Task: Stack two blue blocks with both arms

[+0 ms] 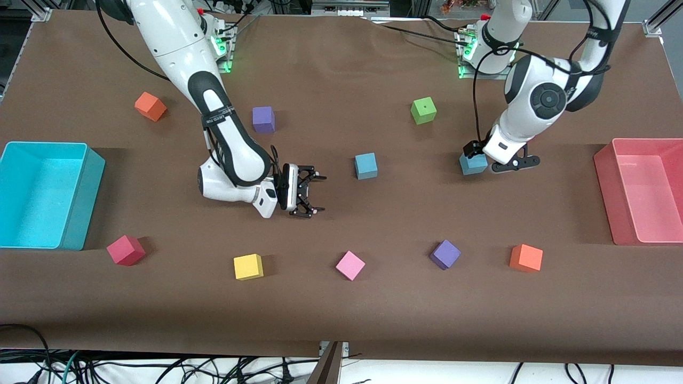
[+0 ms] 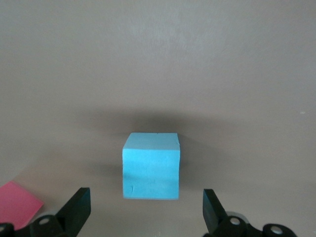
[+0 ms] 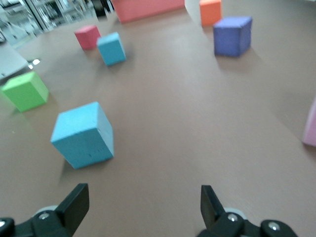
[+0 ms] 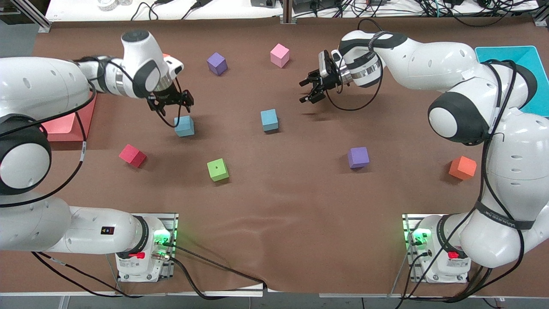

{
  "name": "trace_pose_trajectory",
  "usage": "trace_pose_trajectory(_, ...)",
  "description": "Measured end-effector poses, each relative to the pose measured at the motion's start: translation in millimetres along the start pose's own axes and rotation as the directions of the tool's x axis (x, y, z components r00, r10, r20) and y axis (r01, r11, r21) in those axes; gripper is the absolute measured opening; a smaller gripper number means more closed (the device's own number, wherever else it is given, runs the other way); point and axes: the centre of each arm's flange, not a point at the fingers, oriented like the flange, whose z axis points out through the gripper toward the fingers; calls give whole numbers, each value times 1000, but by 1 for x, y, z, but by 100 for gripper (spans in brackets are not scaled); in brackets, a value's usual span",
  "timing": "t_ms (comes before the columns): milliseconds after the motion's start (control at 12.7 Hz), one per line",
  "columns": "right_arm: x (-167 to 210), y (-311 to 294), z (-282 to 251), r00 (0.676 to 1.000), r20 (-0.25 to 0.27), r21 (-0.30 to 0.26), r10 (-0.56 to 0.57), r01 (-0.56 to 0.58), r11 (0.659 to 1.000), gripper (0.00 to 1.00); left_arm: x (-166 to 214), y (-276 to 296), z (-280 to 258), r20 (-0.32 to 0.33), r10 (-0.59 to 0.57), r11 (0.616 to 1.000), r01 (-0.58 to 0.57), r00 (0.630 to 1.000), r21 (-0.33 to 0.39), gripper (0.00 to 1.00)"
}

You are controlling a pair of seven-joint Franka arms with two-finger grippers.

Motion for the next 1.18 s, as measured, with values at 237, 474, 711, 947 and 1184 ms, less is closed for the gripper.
trace_pose_trajectory(237, 8, -8, 9, 997, -82, 42, -4, 7, 999, 100, -1, 4, 32, -24, 35, 999, -35, 999, -1, 100)
trace_pose_trajectory(474, 7, -15, 21, 982, -189, 38, -32, 40, 998, 100, -3, 13, 58, -33, 95, 995, -95, 995, 10, 100)
trace_pose_trajectory(711, -12, -21, 40, 970, -236, 19, -50, 56, 998, 100, -4, 12, 66, -30, 143, 989, -141, 989, 40, 99)
trace_pose_trajectory(947, -23, -25, 50, 971, -235, 26, -43, 51, 998, 100, -4, 12, 66, -32, 144, 989, -143, 989, 40, 67)
trace_pose_trajectory(1184, -33, -27, 57, 971, -236, 24, -37, 44, 999, 100, -4, 12, 65, -33, 144, 989, -143, 989, 40, 60)
